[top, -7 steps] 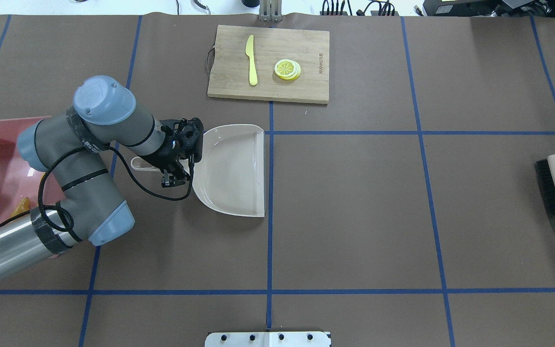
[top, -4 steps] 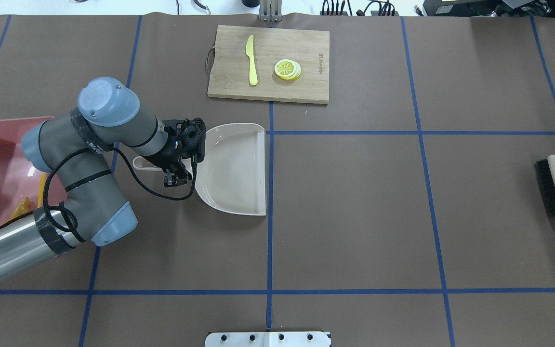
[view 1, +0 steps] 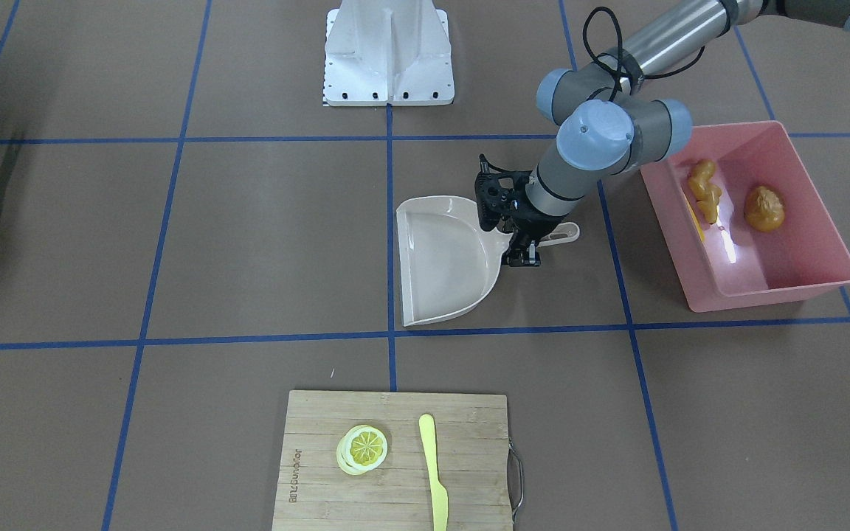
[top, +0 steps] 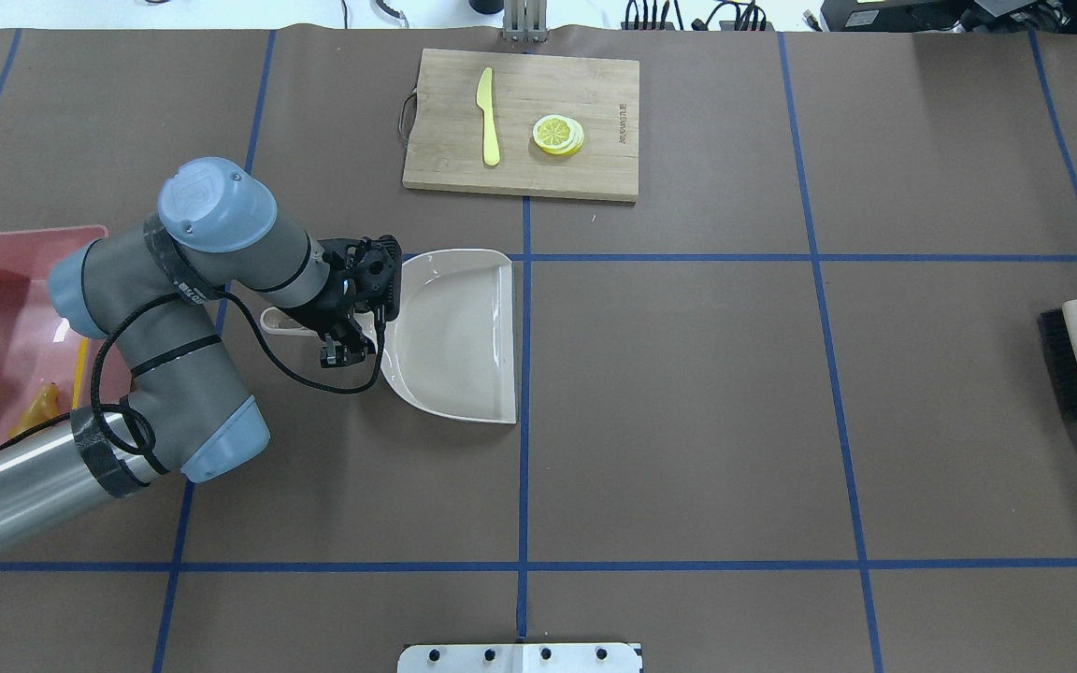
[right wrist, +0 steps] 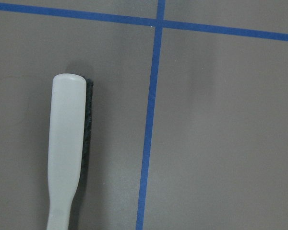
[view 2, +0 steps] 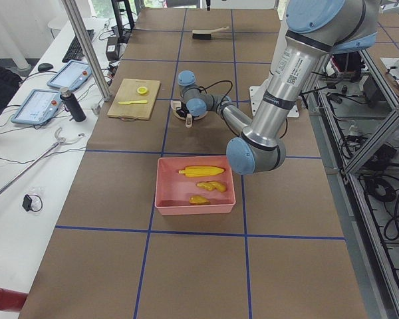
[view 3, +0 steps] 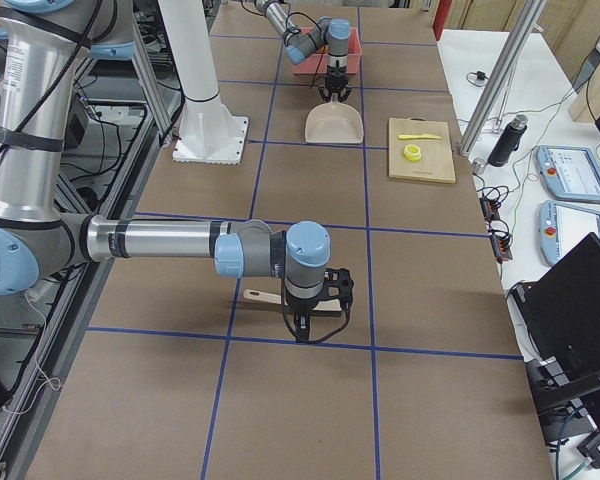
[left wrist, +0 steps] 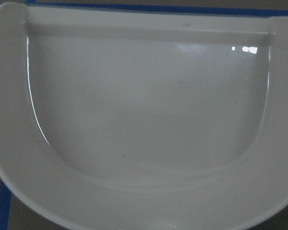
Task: Sweep and dump trash into bin
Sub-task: 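Hold the dustpan flat on the table with the left gripper, then release the dustpan handle and lift the left gripper away over the bin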
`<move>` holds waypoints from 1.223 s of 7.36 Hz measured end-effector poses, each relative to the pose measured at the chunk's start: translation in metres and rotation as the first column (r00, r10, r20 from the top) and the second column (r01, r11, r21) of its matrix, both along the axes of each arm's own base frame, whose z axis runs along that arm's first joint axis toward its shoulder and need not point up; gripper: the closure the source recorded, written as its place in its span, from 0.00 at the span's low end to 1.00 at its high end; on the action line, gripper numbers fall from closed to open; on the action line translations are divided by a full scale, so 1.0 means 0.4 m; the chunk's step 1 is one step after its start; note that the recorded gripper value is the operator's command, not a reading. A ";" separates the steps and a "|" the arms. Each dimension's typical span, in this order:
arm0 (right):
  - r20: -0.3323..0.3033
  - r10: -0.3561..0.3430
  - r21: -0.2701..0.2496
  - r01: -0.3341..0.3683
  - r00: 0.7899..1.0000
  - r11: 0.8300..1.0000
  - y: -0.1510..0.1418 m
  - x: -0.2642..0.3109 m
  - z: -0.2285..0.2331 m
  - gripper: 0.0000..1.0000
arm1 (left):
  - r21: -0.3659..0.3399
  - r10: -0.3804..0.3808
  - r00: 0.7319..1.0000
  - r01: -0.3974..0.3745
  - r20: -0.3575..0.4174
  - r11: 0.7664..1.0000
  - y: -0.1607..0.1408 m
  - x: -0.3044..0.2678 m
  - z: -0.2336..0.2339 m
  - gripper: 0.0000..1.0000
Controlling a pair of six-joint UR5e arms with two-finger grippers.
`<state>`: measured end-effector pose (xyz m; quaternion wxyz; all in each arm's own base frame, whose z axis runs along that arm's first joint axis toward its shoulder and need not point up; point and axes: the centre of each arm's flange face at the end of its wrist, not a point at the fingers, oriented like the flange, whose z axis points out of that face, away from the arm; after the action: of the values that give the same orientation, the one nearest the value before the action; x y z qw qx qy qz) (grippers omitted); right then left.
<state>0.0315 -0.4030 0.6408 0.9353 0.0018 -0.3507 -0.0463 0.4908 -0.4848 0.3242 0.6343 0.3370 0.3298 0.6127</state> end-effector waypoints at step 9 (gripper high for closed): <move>-0.001 0.000 -0.002 0.000 1.000 1.000 0.001 0.000 0.003 0.00 | 0.042 -0.087 0.996 0.089 -0.033 0.995 -0.014 -0.180 -0.056 0.01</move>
<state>0.0316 -0.4026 0.6418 0.9354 0.0008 -0.3505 -0.0458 0.4187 -0.4903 0.3020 0.6479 0.3744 0.3114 0.5858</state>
